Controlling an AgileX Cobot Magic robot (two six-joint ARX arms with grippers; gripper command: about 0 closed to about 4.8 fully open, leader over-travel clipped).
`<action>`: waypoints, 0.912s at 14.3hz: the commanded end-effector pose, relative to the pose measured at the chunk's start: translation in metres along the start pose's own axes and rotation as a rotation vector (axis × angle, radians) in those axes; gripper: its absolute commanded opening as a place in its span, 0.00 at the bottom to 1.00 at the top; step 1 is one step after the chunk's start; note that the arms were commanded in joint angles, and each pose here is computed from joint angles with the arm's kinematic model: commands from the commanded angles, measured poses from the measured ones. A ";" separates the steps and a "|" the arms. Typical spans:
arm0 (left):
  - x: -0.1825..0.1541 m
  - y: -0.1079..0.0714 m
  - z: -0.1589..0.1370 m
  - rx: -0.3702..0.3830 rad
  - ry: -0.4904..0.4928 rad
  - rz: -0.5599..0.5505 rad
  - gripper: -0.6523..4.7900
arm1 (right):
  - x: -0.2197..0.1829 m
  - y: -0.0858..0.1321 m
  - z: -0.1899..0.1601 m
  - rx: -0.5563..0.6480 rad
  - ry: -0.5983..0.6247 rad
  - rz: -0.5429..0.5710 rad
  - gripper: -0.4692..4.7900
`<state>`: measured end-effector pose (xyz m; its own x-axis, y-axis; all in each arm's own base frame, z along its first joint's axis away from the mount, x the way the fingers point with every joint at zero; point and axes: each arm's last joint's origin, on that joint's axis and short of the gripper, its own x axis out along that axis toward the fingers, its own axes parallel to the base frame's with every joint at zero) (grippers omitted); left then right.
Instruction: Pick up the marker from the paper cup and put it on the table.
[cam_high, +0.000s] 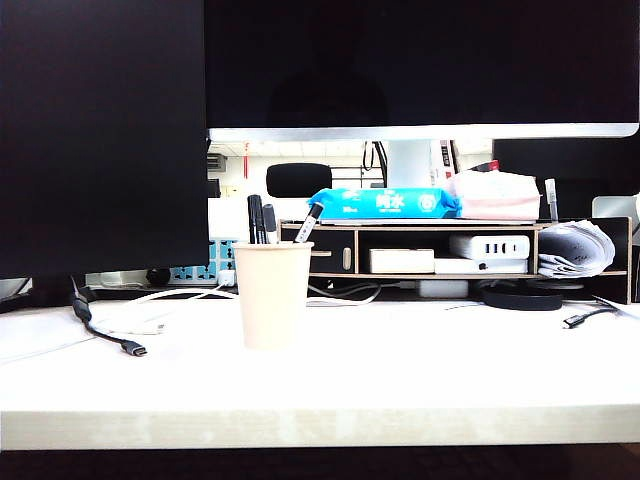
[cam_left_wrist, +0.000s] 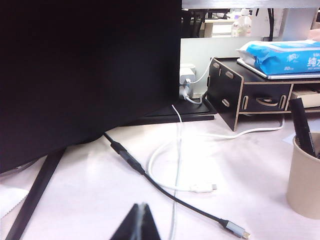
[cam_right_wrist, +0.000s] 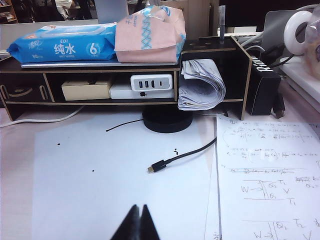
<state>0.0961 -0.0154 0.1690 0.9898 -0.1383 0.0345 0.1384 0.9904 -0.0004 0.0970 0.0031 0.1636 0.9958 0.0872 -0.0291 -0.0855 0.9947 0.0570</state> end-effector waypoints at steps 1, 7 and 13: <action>0.000 0.000 0.001 0.000 -0.011 0.002 0.11 | 0.000 0.000 0.000 0.000 -0.008 0.002 0.09; 0.000 -0.004 0.001 -0.135 -0.001 -0.123 0.11 | 0.000 0.000 0.000 0.000 -0.008 0.002 0.09; -0.002 -0.009 -0.009 -0.258 0.139 -0.294 0.11 | 0.000 0.000 0.000 0.000 -0.008 0.002 0.09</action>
<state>0.0936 -0.0233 0.1587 0.9087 -0.4115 -0.0699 0.3841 0.8899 -0.2462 0.0970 0.0031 0.1636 0.9958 0.0872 -0.0291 -0.0855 0.9947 0.0570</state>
